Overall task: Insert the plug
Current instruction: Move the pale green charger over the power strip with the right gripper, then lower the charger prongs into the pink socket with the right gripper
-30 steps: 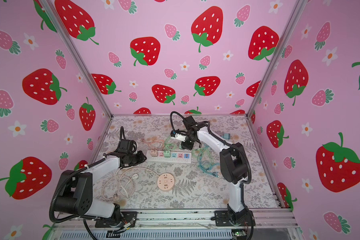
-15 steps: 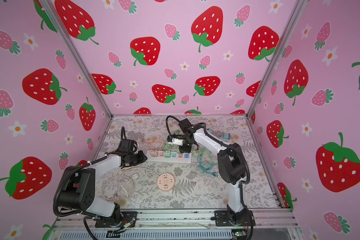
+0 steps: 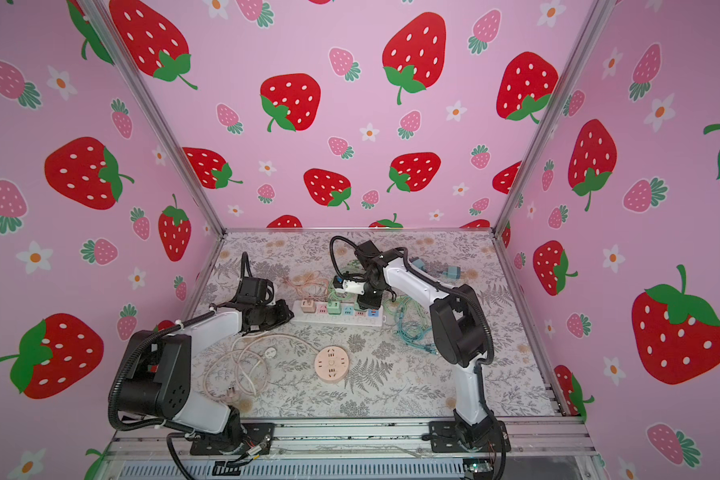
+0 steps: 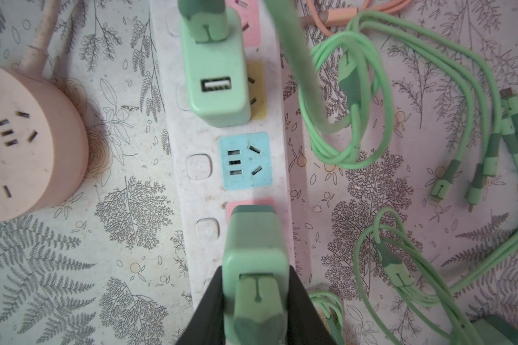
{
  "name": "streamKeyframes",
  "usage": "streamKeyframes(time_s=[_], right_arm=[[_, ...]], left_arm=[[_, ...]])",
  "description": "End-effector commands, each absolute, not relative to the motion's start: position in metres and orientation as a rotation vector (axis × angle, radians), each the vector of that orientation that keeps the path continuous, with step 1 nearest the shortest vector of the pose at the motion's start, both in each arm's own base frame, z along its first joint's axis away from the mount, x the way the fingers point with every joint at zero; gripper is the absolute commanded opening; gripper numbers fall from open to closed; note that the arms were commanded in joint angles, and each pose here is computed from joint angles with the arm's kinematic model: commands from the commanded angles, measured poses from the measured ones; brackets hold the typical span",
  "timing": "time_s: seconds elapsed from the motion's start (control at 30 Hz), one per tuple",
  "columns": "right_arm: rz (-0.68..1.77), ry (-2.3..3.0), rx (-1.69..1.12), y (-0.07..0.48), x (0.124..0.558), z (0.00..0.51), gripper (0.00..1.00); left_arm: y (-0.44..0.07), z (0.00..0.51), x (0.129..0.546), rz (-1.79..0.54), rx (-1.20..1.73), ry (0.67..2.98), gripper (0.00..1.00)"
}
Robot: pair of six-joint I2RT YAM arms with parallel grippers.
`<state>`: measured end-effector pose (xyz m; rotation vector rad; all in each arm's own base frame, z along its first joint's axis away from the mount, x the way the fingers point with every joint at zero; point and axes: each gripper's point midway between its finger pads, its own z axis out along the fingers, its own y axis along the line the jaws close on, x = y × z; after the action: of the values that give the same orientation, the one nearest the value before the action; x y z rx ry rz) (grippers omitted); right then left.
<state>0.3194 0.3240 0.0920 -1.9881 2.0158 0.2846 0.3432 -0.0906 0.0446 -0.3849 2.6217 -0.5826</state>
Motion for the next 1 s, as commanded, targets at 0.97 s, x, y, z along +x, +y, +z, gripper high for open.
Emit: streamKeyframes(time_s=[0.97], right_arm=[[0.268, 2.092, -2.047, 0.306, 0.296, 0.084, 0.05]], left_arm=[[-0.087, 0.042, 0.353, -0.595, -0.399, 2.624, 0.21]])
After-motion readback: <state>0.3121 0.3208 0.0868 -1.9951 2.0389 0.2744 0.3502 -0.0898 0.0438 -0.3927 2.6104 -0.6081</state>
